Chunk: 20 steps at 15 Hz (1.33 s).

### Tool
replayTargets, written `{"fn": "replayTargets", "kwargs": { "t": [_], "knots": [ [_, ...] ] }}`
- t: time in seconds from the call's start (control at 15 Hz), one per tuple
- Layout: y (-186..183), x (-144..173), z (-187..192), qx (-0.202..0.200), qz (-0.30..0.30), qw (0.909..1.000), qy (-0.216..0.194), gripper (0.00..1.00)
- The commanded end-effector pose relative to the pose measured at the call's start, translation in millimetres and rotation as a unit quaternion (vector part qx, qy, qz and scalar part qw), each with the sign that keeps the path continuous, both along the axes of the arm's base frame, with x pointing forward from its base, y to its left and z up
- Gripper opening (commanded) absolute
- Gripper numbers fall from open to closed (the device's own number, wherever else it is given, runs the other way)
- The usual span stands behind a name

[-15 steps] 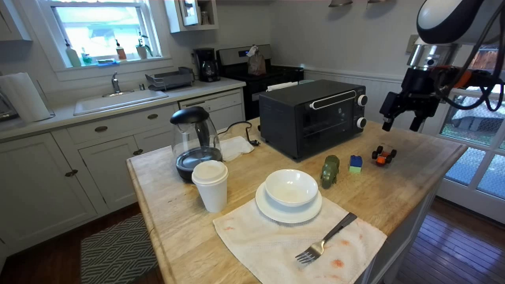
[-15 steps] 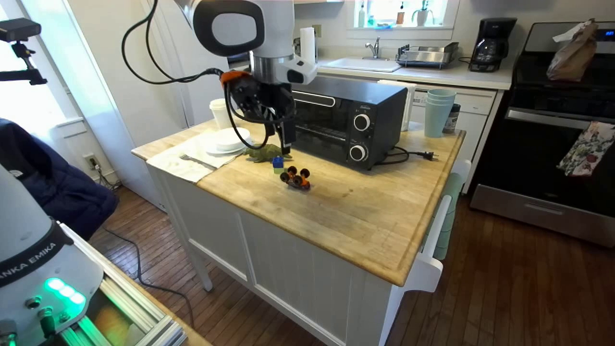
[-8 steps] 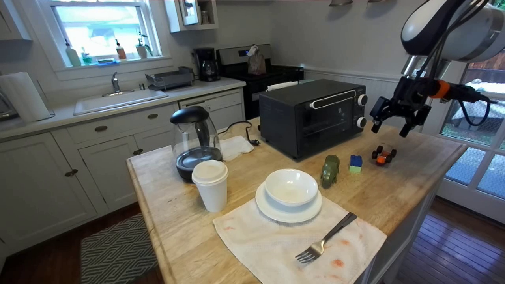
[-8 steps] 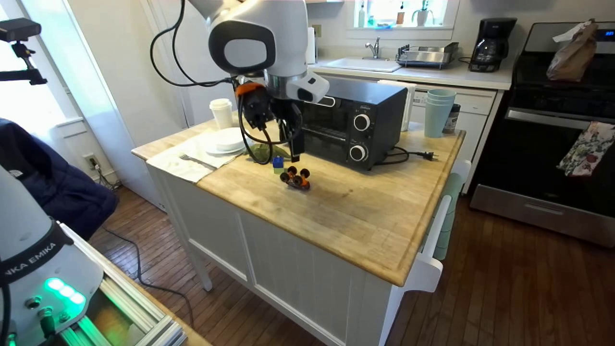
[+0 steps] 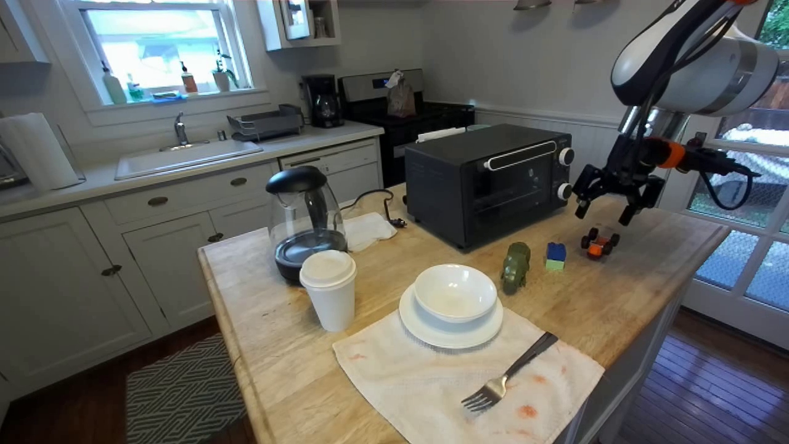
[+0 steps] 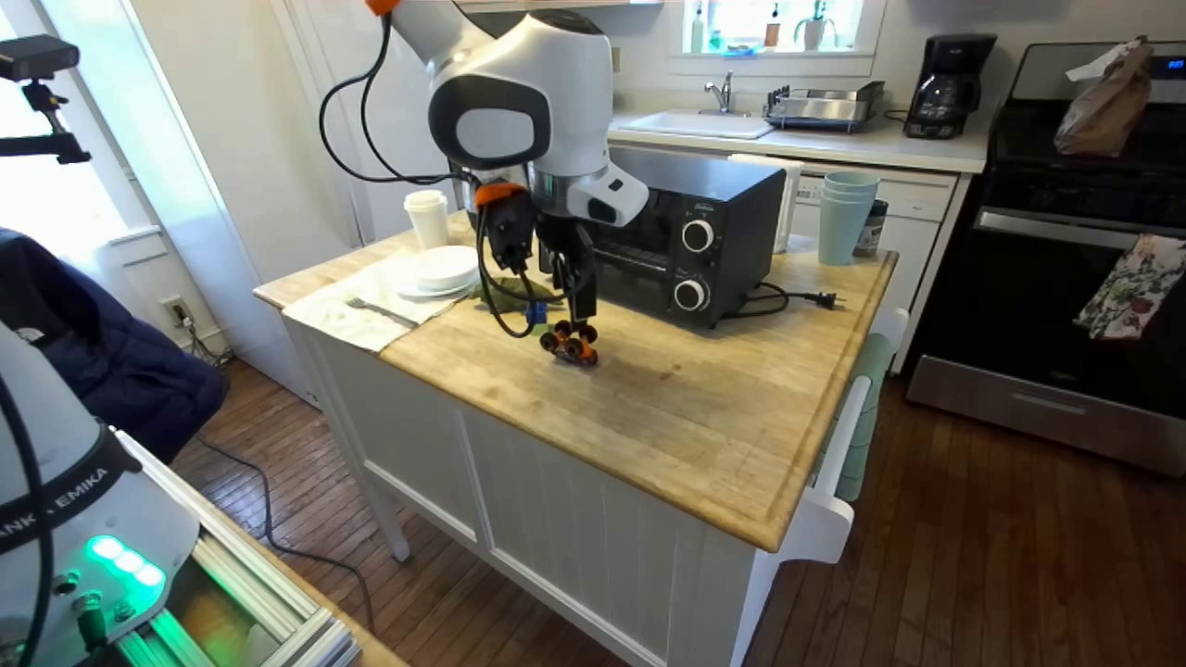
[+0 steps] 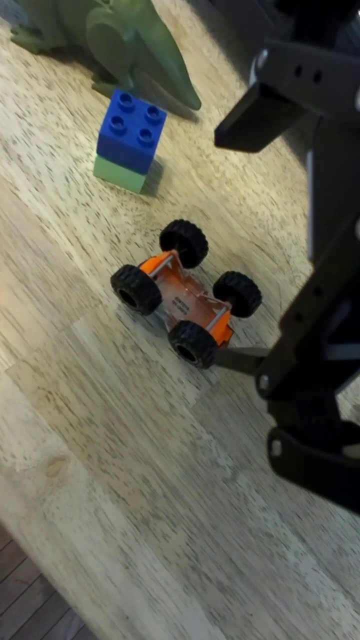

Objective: Set the toy car upright

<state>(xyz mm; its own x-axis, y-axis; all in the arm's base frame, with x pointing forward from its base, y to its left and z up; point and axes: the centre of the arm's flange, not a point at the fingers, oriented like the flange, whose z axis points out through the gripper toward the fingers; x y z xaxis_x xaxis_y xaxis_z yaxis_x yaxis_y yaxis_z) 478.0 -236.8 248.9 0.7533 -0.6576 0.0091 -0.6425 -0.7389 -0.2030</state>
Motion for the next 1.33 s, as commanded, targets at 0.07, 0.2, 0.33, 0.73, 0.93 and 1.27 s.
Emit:
{"fn": "replayTargets", "kwargs": {
  "t": [0.07, 0.2, 0.33, 0.73, 0.93, 1.27],
  "knots": [
    [-0.9, 15.1, -14.3, 0.024, -0.021, 0.9994, -0.012, 1.00],
    [0.7, 16.8, -18.3, 0.026, -0.023, 0.9993, -0.011, 1.00],
    [0.8, 17.0, -20.9, 0.026, -0.023, 0.9994, -0.007, 1.00],
    [-0.3, 14.2, -28.9, 0.019, -0.019, 0.9996, 0.012, 1.00],
    [-0.1, 12.0, -28.5, 0.016, -0.019, 0.9995, 0.019, 1.00],
    [-2.8, 8.5, -27.8, 0.000, -0.027, 0.9991, 0.034, 1.00]
  ]
}}
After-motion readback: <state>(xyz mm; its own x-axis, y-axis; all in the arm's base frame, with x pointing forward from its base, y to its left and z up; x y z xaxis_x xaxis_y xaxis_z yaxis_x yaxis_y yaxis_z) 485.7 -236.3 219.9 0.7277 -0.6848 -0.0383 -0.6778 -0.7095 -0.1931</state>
